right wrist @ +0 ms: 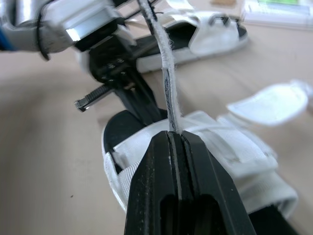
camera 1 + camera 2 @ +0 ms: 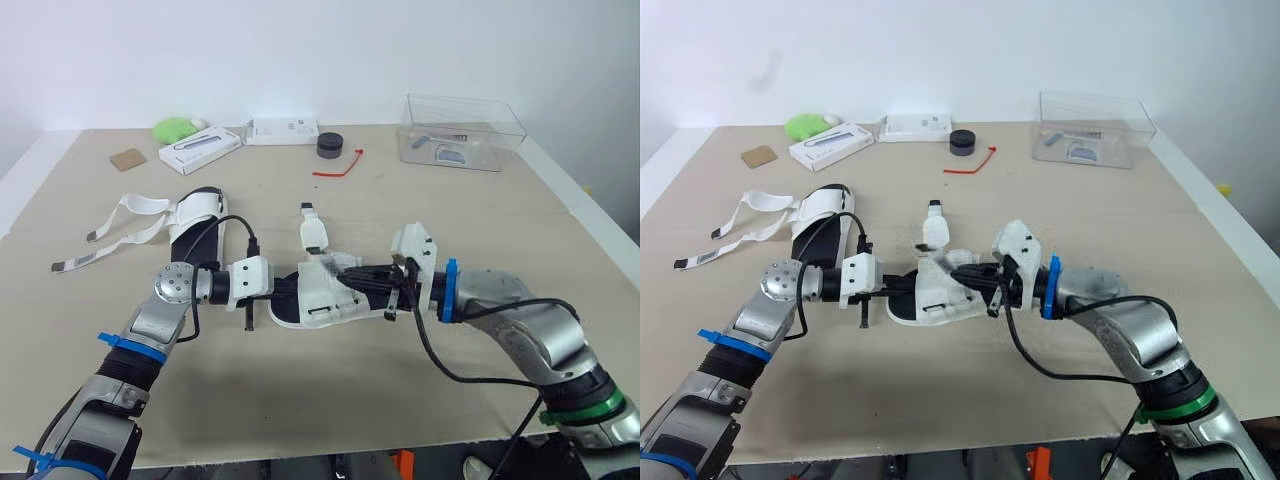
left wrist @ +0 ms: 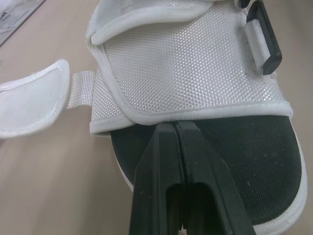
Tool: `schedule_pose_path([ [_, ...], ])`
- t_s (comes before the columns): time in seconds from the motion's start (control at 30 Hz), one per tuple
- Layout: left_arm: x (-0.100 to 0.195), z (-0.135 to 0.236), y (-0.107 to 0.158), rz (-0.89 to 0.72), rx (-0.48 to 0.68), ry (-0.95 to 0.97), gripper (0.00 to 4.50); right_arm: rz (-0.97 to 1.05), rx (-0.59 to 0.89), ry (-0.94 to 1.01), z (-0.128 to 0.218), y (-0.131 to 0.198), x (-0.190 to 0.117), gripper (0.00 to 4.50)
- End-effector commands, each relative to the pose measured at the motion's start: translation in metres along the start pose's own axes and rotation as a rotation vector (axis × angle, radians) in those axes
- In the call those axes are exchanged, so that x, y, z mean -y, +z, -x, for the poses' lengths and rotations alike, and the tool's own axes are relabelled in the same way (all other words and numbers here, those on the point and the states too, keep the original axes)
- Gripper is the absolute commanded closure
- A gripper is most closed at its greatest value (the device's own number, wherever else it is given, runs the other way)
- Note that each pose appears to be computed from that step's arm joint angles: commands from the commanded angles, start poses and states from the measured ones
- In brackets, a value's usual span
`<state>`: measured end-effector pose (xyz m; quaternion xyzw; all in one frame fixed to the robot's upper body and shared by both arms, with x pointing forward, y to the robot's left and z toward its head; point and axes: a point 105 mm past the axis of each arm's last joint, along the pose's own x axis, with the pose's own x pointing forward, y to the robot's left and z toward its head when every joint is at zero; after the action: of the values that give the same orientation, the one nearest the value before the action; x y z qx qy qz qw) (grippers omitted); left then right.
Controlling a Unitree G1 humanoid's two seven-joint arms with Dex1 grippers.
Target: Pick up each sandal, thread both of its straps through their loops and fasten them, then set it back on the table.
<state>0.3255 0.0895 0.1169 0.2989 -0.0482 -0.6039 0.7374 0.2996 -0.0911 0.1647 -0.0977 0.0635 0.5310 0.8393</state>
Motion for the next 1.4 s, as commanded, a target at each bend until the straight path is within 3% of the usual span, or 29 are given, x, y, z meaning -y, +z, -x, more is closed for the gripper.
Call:
schedule_pose_path([
  [0.03,0.002,0.000,0.003,-0.009,0.006,-0.006,4.50,-0.027,0.028,-0.073,0.005,0.013,0.016,4.39],
  [0.4,0.003,0.002,0.002,-0.005,0.003,-0.003,4.50,-0.101,-0.024,-0.109,0.005,0.002,0.022,4.39],
  [0.53,0.004,0.002,0.003,-0.004,0.003,-0.004,4.50,-0.093,-0.042,-0.107,0.005,0.001,0.021,2.94],
  [0.7,0.005,0.001,0.002,-0.002,0.002,-0.006,4.50,0.031,-0.056,-0.135,0.006,0.007,0.025,0.50],
  [0.9,0.005,0.000,0.002,-0.004,0.002,-0.009,4.50,0.103,-0.014,-0.167,0.005,0.029,0.041,0.50],
  [1.2,0.007,-0.001,0.001,-0.006,0.002,-0.009,4.50,0.018,-0.014,-0.131,-0.003,0.031,0.045,0.50],
  [1.3,0.008,0.000,0.000,-0.006,0.000,-0.006,4.50,0.002,-0.005,-0.148,-0.004,0.033,0.049,1.32],
  [1.4,0.008,0.001,0.000,-0.005,-0.002,-0.004,4.50,-0.047,0.003,-0.169,-0.003,0.036,0.056,2.75],
])
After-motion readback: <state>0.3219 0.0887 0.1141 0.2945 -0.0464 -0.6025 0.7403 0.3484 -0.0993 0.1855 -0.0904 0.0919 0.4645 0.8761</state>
